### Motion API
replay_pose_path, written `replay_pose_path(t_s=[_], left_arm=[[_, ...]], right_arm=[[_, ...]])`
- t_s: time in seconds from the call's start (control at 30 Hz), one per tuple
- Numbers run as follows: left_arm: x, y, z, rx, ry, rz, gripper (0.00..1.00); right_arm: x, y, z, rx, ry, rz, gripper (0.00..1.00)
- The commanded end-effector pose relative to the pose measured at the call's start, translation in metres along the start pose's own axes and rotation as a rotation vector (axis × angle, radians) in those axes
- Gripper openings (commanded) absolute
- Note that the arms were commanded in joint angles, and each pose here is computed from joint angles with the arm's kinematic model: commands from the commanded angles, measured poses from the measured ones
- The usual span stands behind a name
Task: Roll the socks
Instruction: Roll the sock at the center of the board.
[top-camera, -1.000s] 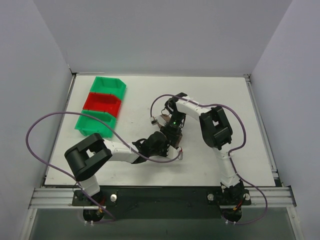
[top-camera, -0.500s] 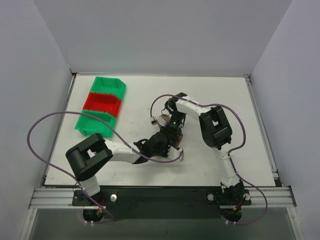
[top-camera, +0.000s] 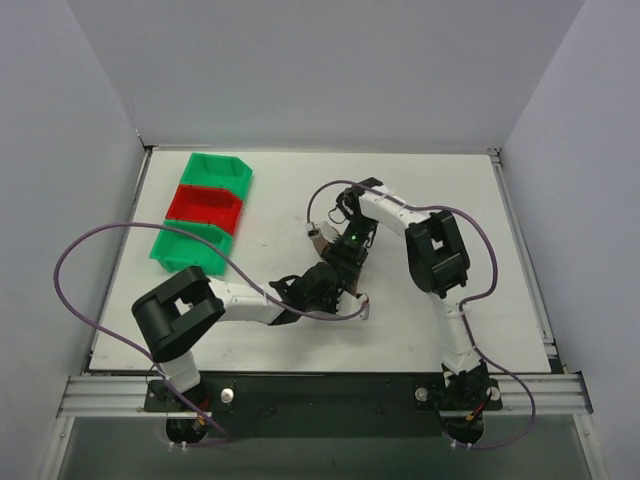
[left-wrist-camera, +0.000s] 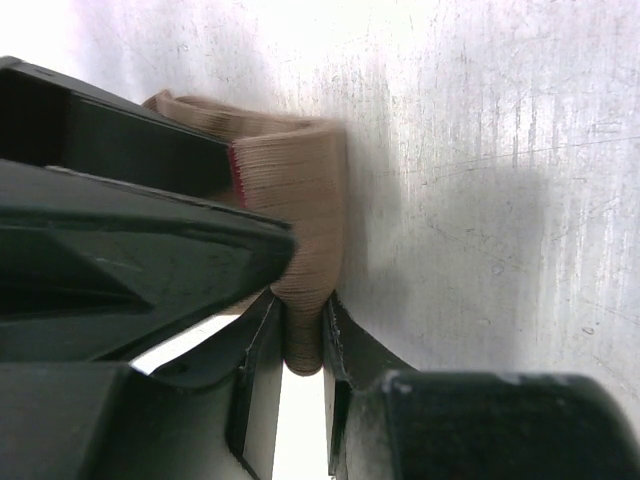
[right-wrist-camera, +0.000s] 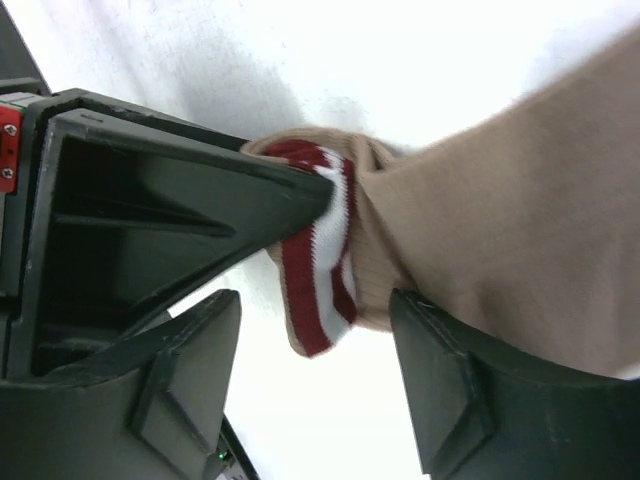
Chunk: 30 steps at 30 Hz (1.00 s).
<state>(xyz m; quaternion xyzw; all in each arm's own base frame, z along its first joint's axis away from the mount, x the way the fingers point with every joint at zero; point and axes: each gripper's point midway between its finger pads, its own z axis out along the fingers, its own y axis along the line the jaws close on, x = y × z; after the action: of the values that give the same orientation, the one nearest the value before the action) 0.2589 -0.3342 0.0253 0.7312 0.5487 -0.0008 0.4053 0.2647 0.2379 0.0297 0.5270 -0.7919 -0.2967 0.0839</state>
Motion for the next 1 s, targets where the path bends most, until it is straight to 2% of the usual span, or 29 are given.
replay_pose_path(t_s=[0.0,0.2,0.27,0.43,0.63,0.83,0.97], left_arm=[[0.026,-0.023,-0.003,0.103,0.137,-0.021,0.00],[0.029,-0.025,0.000,0.144,0.181,-0.059,0.00],[0.028,-0.026,0.002,0.169,0.185,-0.074,0.00],[0.025,-0.022,0.003,0.259,0.211,-0.155,0.00],[0.021,-0.021,0.003,0.364,0.219,-0.233,0.00],[0.024,-0.025,0.004,0.473,0.236,-0.324,0.00],[0.024,-0.024,0.003,0.552,0.248,-0.401,0.00]], right_arm=[[-0.010,-0.014,-0.043,0.154,-0.088,0.016,0.65],[-0.011,-0.028,-0.073,0.286,-0.181,0.059,0.69],[-0.011,-0.038,-0.090,0.381,-0.216,0.070,0.70],[0.009,-0.053,-0.106,0.520,-0.248,0.131,0.74],[0.034,-0.064,-0.128,0.668,-0.314,0.161,0.87],[0.064,-0.067,-0.142,0.779,-0.376,0.206,0.89],[0.076,-0.065,-0.164,0.892,-0.465,0.186,0.89]])
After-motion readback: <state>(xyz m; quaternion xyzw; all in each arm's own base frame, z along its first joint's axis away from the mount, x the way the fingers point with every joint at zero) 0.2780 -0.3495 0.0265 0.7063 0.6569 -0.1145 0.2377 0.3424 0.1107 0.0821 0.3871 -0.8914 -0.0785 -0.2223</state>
